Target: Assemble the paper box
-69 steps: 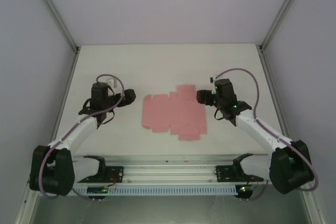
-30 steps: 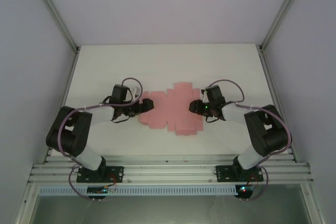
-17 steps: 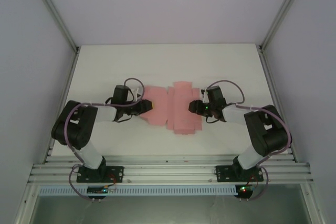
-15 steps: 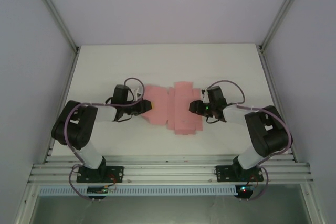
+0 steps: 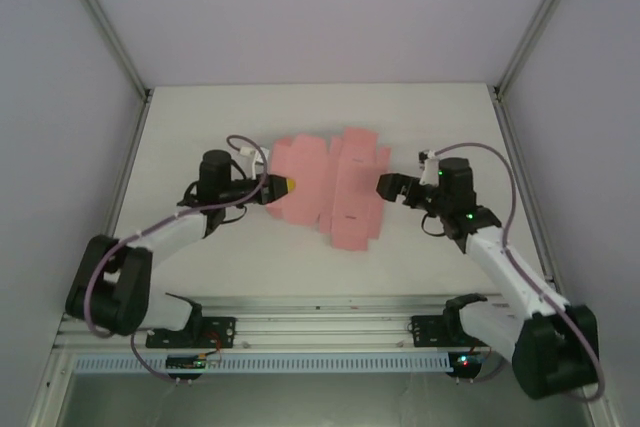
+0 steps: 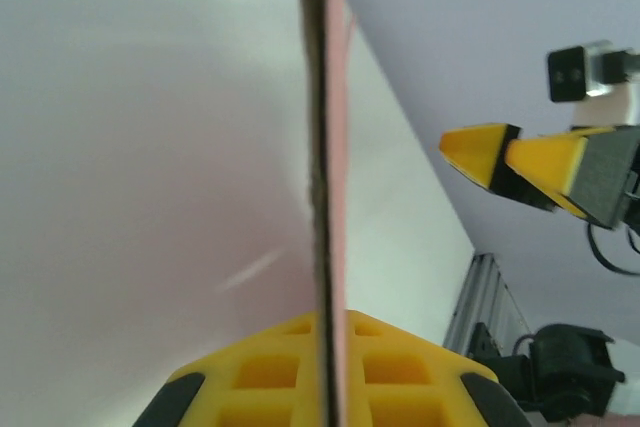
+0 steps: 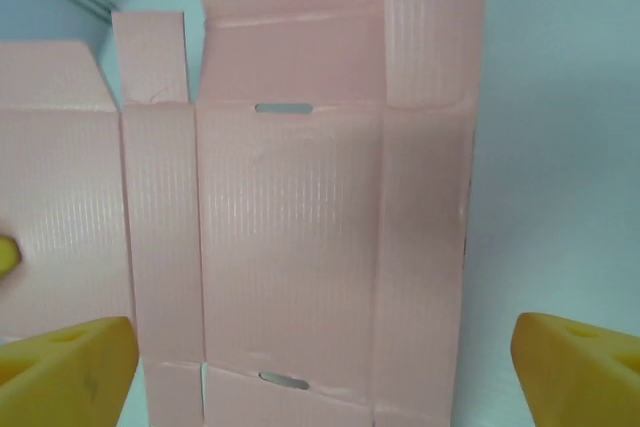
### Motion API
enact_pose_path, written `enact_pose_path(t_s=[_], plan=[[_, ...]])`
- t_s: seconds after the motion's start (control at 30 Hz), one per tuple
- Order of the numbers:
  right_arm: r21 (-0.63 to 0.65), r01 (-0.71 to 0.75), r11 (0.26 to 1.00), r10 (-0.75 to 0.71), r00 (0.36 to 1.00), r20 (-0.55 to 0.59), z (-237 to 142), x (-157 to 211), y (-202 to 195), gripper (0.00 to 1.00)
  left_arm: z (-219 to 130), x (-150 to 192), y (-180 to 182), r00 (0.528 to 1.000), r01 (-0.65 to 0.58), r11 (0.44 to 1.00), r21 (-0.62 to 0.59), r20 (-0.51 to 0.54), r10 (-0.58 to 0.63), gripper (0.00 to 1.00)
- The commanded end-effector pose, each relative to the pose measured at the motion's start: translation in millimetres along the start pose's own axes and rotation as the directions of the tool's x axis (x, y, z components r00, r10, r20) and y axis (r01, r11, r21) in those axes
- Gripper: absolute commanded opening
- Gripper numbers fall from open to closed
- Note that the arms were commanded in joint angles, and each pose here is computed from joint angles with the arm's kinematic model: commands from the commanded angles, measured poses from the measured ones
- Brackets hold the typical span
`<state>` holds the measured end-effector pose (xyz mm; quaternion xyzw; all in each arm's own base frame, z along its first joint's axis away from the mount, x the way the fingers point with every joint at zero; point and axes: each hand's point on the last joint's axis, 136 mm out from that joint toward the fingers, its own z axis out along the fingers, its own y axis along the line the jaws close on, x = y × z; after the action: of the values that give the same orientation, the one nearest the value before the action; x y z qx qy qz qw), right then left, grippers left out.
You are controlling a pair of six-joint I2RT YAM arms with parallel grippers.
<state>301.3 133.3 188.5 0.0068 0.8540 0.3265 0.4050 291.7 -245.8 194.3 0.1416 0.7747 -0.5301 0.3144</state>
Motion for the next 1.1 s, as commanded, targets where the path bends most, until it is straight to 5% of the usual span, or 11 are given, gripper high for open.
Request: enact_pose_path(t_s=[0.0,0.27,0.57,0.73,0.9,1.07], plan=[[-0.049,0.051,0.998,-0.049,0.998,0.024,-17.4,2.8,2.2,0.99,-12.0,-12.7,-59.8,0.973,-0.230,0.961,0.153,0.052,0.225,0.00],[-0.379,0.099,0.920,-0.063,0.992,0.107,-41.6,-4.8,37.2,0.98,-54.7,-13.5,-135.4,0.900,-0.427,0.869,0.249,0.206,0.383,0.00],[-0.599,0.213,0.772,-0.129,0.975,0.181,-66.4,-7.2,83.6,0.76,-82.3,-17.1,-158.6,0.873,-0.458,0.863,0.212,0.288,0.393,0.00],[-0.608,0.200,0.769,-0.121,0.978,0.168,-68.1,-5.6,86.5,0.47,-85.8,-21.4,-157.8,0.868,-0.454,0.872,0.180,0.310,0.388,0.00],[-0.604,0.224,0.765,-0.138,0.973,0.185,-69.8,-4.2,87.8,0.03,-85.0,-24.3,-149.8,0.872,-0.431,0.891,0.142,0.317,0.372,0.00],[-0.544,0.214,0.811,-0.133,0.974,0.185,-60.3,-5.3,77.2,0.00,-77.8,-23.1,-121.7,0.903,-0.347,0.936,0.051,0.289,0.319,0.01]])
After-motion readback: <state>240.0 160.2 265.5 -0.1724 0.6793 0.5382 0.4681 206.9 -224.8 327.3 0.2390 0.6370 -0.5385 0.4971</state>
